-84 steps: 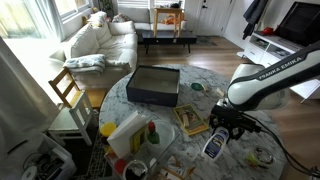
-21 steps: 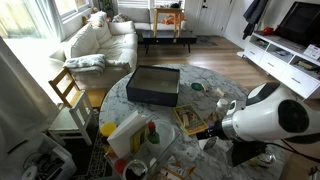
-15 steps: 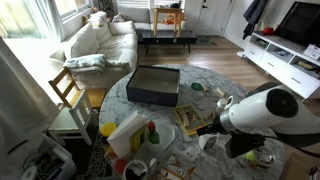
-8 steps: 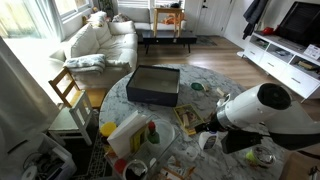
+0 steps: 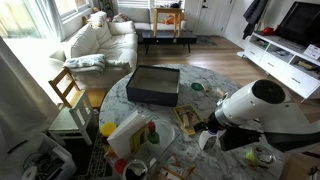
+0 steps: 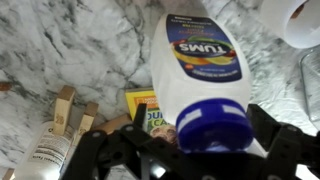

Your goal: Slide the bottle with a blue lid to the right, pick up the bottle with a blue lid and place it the right way up on the table, pick up the bottle with a blue lid and put it in the clear storage container

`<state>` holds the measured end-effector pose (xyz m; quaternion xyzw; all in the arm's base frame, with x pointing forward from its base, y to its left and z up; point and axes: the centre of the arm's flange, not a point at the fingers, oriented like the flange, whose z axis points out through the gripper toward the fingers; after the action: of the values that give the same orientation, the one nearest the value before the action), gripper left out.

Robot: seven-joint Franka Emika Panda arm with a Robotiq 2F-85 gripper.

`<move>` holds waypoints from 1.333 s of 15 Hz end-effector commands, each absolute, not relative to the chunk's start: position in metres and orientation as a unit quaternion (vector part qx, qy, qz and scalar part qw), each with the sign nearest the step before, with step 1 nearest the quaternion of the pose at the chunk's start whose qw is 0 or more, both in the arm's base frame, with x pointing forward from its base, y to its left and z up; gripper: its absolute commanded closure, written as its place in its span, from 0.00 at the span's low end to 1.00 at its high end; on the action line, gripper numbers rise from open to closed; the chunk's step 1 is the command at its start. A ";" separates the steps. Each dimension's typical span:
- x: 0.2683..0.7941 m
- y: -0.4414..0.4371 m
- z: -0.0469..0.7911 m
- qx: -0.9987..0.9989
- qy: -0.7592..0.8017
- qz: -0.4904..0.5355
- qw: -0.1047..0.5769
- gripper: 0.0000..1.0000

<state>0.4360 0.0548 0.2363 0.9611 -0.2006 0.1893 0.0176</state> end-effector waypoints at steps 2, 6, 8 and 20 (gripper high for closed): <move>0.446 0.051 0.252 0.971 -0.191 0.142 0.017 0.00; 0.452 0.050 0.253 0.974 -0.188 0.116 0.043 0.00; 0.455 0.050 0.255 0.975 -0.188 0.100 0.057 0.00; 0.462 0.039 0.264 0.980 -0.198 0.022 0.029 0.00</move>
<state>0.4656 0.0434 0.2586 0.9784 -0.1969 0.0468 0.0424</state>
